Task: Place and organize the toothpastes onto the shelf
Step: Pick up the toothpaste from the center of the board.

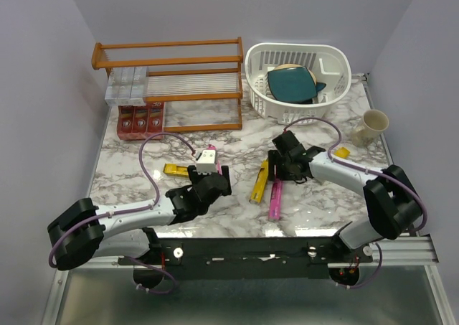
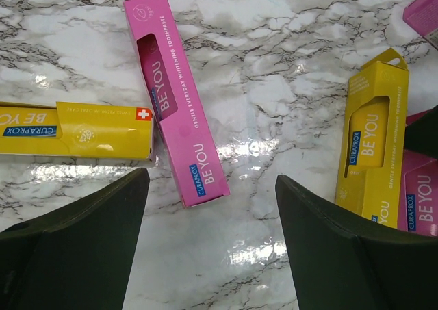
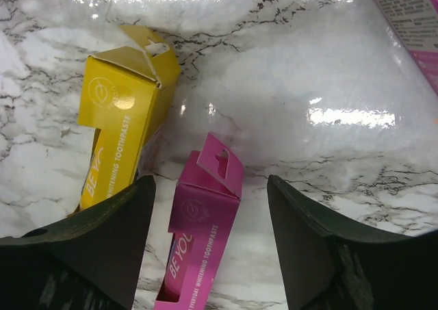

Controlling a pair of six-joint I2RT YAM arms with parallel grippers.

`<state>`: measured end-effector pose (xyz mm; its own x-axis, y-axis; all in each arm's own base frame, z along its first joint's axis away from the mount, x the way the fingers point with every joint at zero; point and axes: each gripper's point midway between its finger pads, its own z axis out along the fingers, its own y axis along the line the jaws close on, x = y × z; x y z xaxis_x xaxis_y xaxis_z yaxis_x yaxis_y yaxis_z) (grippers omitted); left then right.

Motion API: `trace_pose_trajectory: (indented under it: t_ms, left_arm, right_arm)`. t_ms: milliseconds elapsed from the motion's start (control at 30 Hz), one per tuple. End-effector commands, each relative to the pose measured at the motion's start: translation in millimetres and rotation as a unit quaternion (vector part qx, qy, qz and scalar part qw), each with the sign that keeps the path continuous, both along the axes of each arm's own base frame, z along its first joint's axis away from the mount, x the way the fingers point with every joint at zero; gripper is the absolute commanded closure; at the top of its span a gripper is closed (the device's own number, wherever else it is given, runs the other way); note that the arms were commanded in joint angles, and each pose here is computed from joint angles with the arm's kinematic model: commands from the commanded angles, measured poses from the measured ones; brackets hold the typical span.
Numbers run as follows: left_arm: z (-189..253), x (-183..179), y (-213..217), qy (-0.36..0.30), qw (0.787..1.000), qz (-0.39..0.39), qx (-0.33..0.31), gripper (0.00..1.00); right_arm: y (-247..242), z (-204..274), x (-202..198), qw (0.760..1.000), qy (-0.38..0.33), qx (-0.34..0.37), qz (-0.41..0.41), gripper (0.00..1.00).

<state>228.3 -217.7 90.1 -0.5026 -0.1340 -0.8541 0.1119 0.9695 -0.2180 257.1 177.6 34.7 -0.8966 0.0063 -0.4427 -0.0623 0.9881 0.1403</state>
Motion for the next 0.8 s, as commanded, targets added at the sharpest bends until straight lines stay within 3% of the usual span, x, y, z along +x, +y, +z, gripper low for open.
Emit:
trace_pose_trajectory:
  t_ms: [0, 267, 567, 767]
  left_arm:
    - [7.7, 0.7, -4.5, -0.008, 1.0, -0.008, -0.024, 0.13]
    - [10.9, -3.6, -21.9, 0.004, 0.998, -0.047, -0.036, 0.13]
    - [25.2, -16.0, -61.8, 0.026, 0.989, -0.127, -0.072, 0.1]
    - [53.5, -40.8, -104.3, 0.013, 0.961, -0.239, -0.14, 0.08]
  right_arm:
    - [-7.4, -6.8, 3.2, 0.999, 0.002, -0.046, -0.022, 0.32]
    - [-6.8, 1.4, -4.1, 0.999, -0.01, -0.026, -0.018, 0.65]
    - [-3.1, 52.8, -0.8, 0.992, -0.107, 0.06, -0.037, 0.75]
    - [-7.5, 104.3, 5.5, 0.969, -0.197, 0.13, -0.077, 0.75]
